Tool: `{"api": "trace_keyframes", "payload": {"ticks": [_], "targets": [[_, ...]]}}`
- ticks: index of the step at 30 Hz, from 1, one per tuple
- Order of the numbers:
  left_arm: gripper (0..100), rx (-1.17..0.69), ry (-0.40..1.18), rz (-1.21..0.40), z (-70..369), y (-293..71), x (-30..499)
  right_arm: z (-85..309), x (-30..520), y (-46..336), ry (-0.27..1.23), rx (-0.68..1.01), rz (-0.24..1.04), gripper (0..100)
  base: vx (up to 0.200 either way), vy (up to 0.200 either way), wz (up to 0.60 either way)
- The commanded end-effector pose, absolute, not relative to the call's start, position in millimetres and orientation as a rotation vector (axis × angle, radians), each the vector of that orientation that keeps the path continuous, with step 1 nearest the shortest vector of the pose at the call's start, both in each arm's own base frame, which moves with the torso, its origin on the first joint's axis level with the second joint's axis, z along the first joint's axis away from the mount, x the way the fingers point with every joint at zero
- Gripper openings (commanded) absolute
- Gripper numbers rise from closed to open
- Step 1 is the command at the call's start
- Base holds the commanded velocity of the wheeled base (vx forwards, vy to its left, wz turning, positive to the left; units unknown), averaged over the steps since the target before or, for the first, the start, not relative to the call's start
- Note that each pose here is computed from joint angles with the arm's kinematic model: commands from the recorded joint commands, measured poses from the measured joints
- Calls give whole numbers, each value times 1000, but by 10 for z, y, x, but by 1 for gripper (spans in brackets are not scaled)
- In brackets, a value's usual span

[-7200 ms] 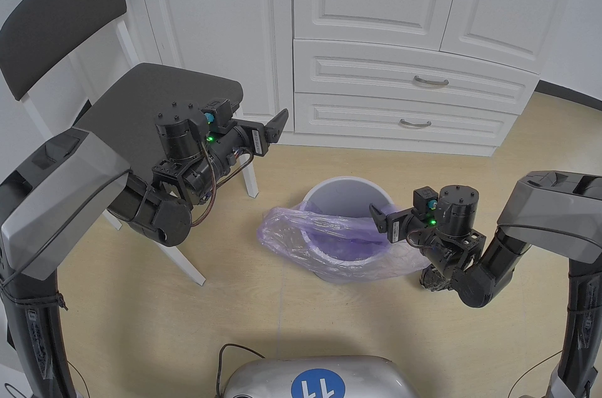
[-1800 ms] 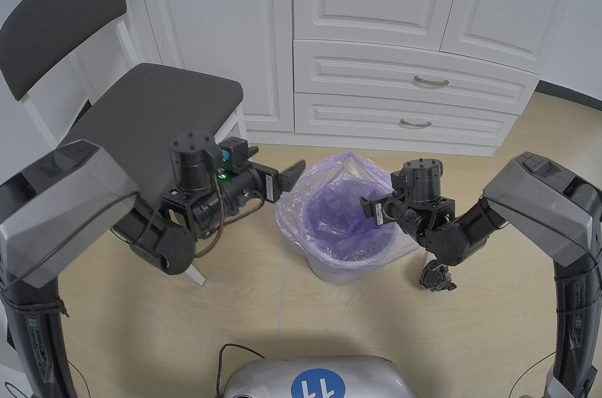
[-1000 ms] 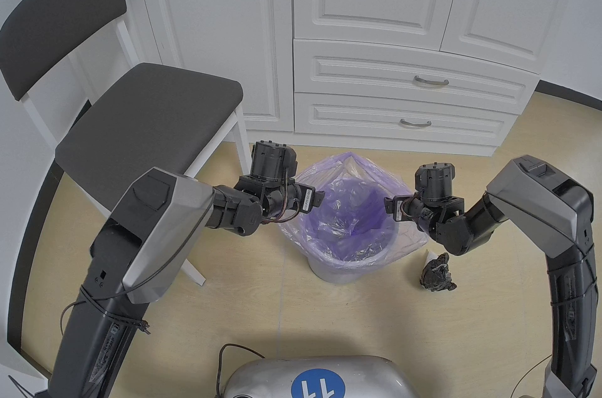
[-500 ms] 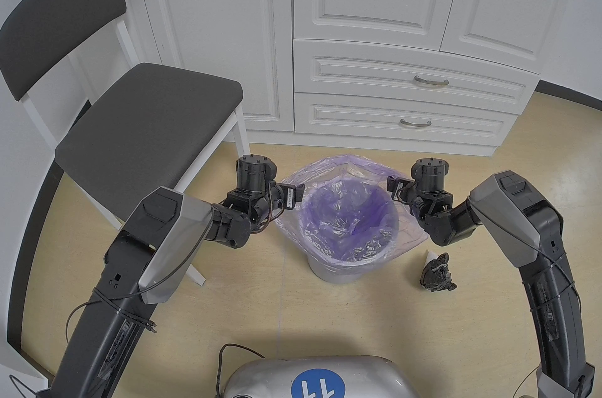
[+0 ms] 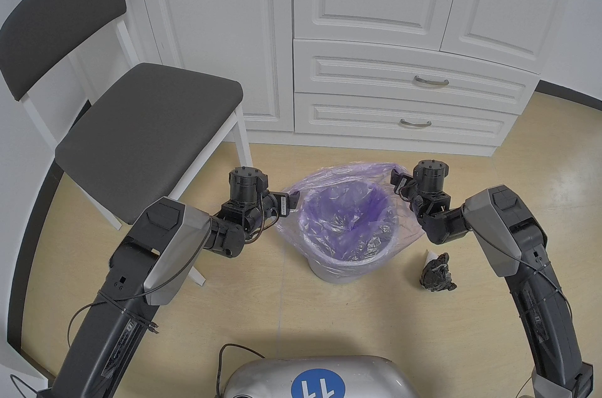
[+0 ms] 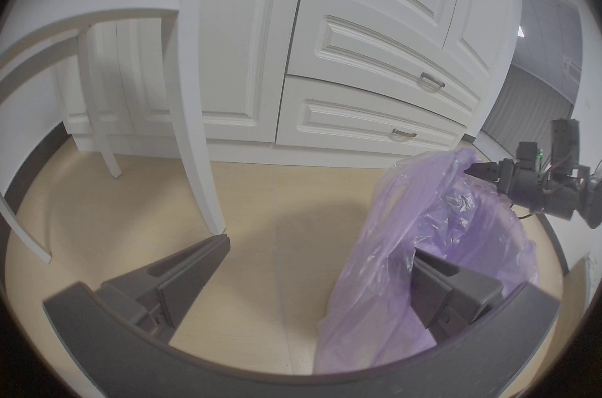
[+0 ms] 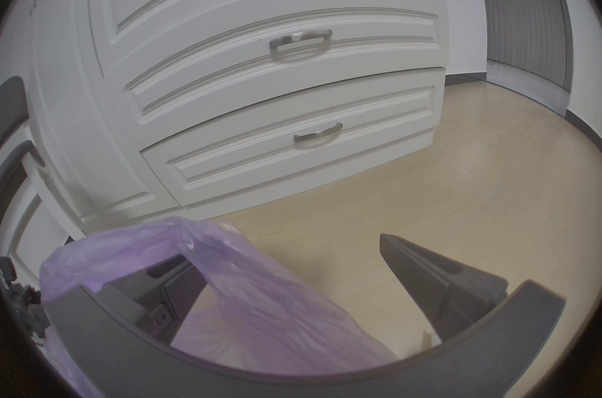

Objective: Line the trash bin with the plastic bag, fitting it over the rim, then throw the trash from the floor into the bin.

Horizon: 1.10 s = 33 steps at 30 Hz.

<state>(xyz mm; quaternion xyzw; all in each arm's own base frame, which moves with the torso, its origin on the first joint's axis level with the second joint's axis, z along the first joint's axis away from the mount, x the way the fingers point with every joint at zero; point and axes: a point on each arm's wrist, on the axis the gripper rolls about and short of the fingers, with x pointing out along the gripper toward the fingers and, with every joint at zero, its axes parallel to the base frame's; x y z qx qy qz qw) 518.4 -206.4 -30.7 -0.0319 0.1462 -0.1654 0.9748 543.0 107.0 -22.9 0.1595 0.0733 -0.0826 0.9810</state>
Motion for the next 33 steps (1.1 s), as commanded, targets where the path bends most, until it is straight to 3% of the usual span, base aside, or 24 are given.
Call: {"api": "trace_keyframes", "payload": {"ticks": [1, 11, 23, 28, 33], "targets": [[100, -96, 321, -350, -386, -2000, 5202, -405, 5486, 997, 173, 335, -185, 100, 0, 0, 0], [100, -129, 319, -349, -413, -1815, 5271, -420, 5470, 1067, 210, 374, -168, 100, 0, 0, 0], [100, -203, 167, -386, -198, -2011, 5237, 75, 5421, 1268, 129, 458, -113, 100, 0, 0, 0], [100, -199, 174, -360, -237, -1990, 5244, -154, 5415, 1399, 171, 455, -59, 100, 0, 0, 0], [100, -197, 194, -353, -307, -1933, 5260, -342, 5442, 1267, 210, 466, -43, 100, 0, 0, 0]]}}
